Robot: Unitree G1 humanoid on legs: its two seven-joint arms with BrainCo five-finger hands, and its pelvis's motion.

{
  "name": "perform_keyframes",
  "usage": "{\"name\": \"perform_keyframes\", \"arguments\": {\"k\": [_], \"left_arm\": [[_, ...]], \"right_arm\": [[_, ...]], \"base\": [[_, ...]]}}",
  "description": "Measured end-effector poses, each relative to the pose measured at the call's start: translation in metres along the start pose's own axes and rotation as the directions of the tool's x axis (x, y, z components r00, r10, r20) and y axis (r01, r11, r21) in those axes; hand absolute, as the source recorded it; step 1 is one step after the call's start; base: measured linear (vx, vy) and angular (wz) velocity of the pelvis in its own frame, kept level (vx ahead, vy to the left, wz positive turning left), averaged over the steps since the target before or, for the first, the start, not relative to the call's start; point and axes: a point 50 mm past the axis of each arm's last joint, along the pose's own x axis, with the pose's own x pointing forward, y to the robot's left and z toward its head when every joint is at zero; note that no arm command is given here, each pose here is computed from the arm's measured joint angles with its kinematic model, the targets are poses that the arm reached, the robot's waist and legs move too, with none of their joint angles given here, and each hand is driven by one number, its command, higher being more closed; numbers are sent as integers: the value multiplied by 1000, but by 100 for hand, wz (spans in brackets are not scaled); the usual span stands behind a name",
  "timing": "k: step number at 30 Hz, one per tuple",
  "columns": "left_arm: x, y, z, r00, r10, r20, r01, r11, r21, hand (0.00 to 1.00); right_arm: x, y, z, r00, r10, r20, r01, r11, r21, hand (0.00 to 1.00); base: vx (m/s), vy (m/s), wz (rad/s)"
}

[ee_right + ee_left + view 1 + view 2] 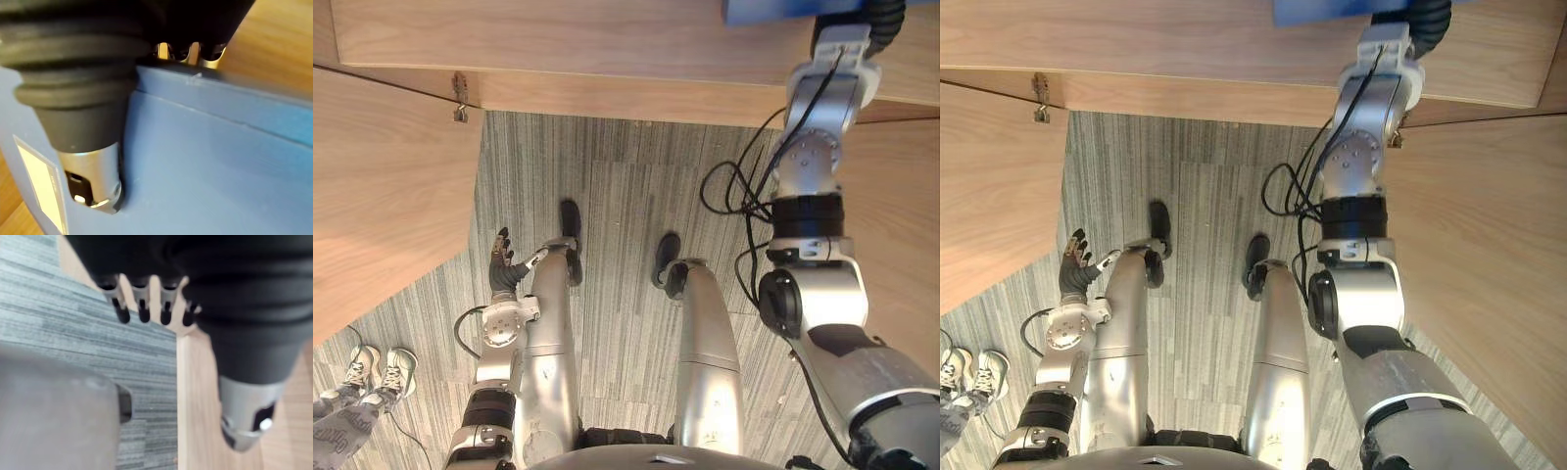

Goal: Walk over to the cabinet, pick up the folder, carry it to the office cabinet, place the folder inside the office cabinet, then close the office cabinet door

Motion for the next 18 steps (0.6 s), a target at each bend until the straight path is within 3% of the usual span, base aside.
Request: {"name": "perform_keyframes", "arguments": {"k": [4, 5, 18], "left_arm": [[0, -1, -1, 1000, -4, -3, 4, 1000, -12, 0], [-1, -1, 0, 1000, -6, -2, 6, 1000, -13, 0], [-5, -3, -1, 1000, -28, 11, 28, 1000, -10, 0]], "right_arm": [[6, 9, 9, 1000, 9, 28, -9, 1000, -3, 100], [8, 8, 13, 999, 8, 39, -7, 1000, -9, 0], [22, 21, 52, 983, -12, 182, 0, 998, 64, 0]], "base": [[-11, -6, 7], [-14, 6, 4], [-6, 4, 3]]}}
